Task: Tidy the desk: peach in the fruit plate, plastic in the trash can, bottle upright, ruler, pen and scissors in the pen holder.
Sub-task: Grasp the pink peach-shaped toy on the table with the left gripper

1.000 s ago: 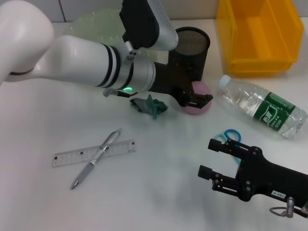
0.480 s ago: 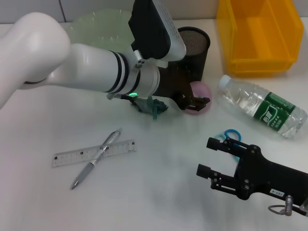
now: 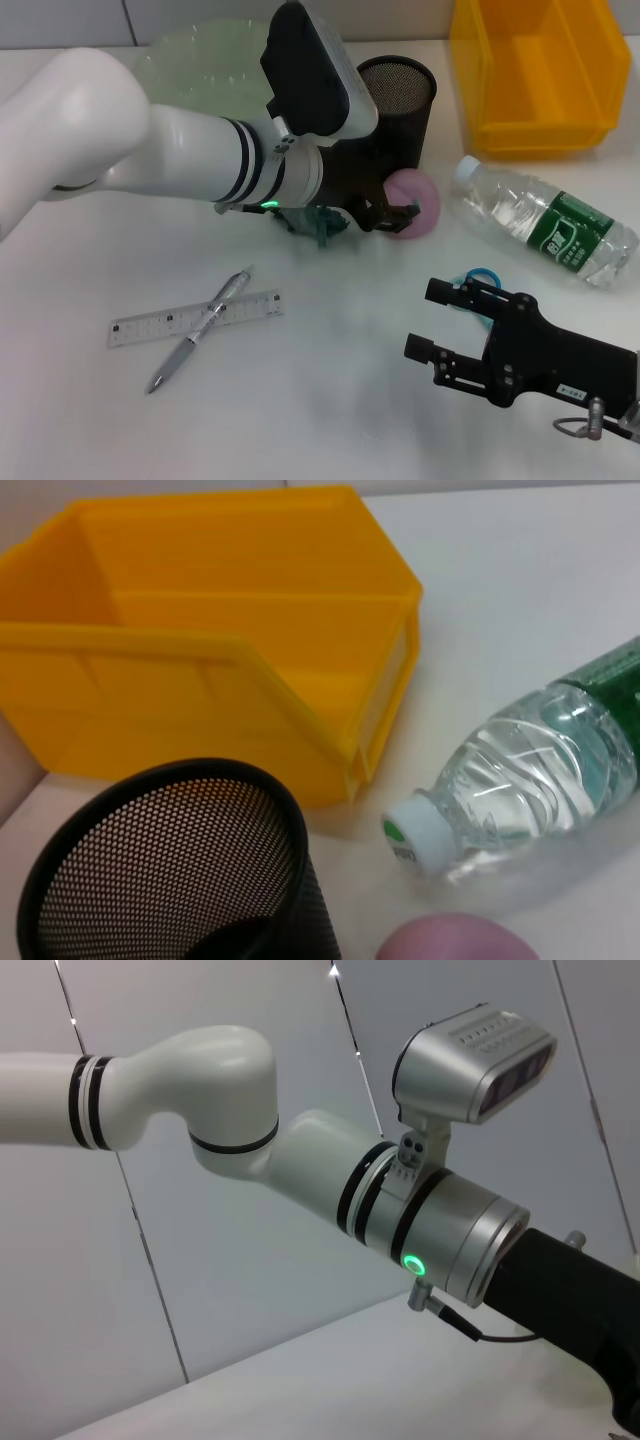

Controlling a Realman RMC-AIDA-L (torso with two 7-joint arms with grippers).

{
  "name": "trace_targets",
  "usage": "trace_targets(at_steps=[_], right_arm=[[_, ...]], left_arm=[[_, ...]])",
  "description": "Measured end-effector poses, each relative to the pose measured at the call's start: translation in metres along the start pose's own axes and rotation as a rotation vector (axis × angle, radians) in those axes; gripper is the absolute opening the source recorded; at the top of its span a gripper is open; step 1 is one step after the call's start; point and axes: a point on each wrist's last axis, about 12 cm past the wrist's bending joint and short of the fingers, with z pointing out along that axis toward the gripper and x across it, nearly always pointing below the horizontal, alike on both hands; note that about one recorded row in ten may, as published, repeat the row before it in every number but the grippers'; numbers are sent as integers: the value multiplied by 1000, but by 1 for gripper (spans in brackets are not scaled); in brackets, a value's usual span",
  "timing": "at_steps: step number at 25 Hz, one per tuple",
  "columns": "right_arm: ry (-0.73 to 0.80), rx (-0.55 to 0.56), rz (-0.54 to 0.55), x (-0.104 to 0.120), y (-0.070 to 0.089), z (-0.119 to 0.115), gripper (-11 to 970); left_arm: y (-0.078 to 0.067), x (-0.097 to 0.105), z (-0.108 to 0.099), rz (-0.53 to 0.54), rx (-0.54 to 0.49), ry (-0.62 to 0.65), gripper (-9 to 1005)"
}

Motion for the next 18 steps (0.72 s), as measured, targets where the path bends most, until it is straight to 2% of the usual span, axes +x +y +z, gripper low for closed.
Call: trace_targets(at_steps=[18], right_arm=[[3,4,9,1,0,2,742]], left_arm=[[-8,2,6,13,-6,4,692]])
